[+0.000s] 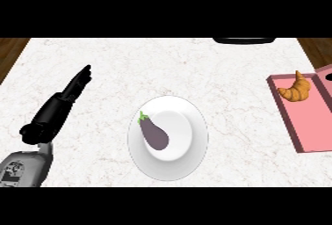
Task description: Pick the croissant from the plate and place it in the cardboard box
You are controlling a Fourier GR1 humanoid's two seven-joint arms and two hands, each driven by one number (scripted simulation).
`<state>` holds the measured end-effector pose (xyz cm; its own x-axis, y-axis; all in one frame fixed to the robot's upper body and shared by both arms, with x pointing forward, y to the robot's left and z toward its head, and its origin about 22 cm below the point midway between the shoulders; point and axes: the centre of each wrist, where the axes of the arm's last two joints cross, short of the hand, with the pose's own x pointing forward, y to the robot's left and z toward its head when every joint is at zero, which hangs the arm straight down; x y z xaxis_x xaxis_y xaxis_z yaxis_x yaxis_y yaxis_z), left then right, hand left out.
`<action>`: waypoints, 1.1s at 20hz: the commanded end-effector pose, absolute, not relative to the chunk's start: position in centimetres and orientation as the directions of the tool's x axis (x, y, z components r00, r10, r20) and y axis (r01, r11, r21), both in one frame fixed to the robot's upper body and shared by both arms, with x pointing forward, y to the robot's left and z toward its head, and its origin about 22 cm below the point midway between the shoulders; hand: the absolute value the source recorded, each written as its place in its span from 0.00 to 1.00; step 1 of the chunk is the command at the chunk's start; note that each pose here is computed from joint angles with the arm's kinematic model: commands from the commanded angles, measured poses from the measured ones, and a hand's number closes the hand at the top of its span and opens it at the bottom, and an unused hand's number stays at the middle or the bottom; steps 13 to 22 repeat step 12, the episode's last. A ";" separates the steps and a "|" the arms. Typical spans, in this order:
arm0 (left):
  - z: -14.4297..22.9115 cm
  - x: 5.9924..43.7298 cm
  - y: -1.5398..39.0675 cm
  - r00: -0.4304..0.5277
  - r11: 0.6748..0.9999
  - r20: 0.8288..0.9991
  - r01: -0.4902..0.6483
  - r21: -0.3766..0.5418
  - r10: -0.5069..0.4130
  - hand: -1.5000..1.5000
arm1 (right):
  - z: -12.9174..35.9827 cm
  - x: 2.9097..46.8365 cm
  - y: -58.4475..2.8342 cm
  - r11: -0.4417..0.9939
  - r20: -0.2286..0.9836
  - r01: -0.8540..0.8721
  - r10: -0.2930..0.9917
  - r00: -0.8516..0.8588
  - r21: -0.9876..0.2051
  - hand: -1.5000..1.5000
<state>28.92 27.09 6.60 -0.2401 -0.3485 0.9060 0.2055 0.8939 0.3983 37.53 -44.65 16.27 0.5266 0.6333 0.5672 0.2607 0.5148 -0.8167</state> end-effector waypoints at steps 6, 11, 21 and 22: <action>6.3 28.9 27.0 -0.249 0.894 0.898 0.181 0.410 -0.362 0.50 | 16.3 35.6 -47.2 0.589 0.972 0.778 0.203 0.120 -0.219 0.00; 6.5 28.7 26.6 -0.246 0.892 0.902 0.200 0.404 -0.354 0.50 | 16.0 31.2 -52.2 0.515 0.983 0.846 0.179 0.051 -0.137 0.00; 6.6 29.7 27.6 -0.240 0.896 0.905 0.191 0.400 -0.352 0.50 | 15.4 29.0 -53.1 0.518 0.978 0.843 0.204 0.043 -0.145 0.00; 6.6 29.7 27.6 -0.240 0.896 0.905 0.191 0.400 -0.352 0.50 | 15.4 29.0 -53.1 0.518 0.978 0.843 0.204 0.043 -0.145 0.00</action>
